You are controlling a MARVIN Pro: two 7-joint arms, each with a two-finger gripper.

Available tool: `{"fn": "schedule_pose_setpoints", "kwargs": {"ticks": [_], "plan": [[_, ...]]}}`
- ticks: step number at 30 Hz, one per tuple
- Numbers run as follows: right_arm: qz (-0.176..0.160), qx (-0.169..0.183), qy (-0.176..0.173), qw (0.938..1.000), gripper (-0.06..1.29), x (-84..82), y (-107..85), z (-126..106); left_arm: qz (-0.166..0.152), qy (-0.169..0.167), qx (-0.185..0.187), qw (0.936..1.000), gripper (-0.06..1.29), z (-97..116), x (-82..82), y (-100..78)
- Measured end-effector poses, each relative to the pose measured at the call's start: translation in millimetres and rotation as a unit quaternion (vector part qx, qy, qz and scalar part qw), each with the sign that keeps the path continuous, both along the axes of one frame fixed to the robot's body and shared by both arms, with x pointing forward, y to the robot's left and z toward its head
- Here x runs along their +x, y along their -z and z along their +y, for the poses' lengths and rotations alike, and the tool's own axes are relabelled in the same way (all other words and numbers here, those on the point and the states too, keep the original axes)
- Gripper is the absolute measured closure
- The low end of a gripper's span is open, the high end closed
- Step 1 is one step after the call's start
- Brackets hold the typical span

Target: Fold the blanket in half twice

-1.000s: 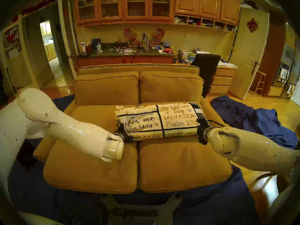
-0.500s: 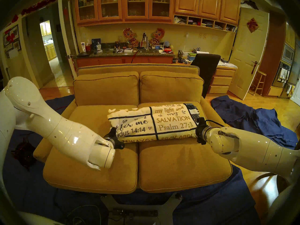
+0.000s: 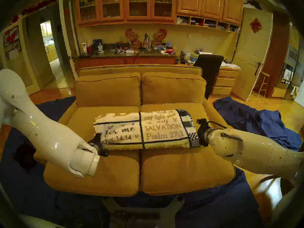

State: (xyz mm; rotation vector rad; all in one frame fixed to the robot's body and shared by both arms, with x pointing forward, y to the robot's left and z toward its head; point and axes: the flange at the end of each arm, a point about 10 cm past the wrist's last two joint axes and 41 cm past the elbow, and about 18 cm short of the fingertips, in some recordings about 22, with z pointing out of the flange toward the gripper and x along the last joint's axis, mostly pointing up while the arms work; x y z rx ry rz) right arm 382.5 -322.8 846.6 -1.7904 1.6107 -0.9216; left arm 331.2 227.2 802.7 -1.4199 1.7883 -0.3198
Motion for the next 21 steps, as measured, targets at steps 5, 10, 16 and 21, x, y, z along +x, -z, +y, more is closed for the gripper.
{"fn": "schedule_pose_setpoints", "kwargs": {"ticks": [5, 10, 16, 21], "plan": [[0.003, 0.001, -0.006, 1.0000, 0.01, -2.8, -1.1, 0.9, 0.016, -0.027, 0.016, 0.9994, 1.24, 20.7, -15.1, -4.1], [0.011, 0.005, -0.023, 0.9997, 0.01, -7.6, -3.1, 2.1, 0.019, -0.057, 0.026, 0.9979, 1.25, 32.5, -23.0, -7.5], [0.029, 0.014, -0.047, 0.9984, 0.01, -14.9, -6.6, 3.6, 0.021, -0.107, 0.044, 0.9930, 1.25, 45.9, -19.7, -2.4], [0.041, 0.018, -0.067, 0.9967, 0.01, -17.4, -8.9, 1.5, 0.043, -0.141, 0.037, 0.9884, 0.01, 41.6, -24.7, -3.1]]}}
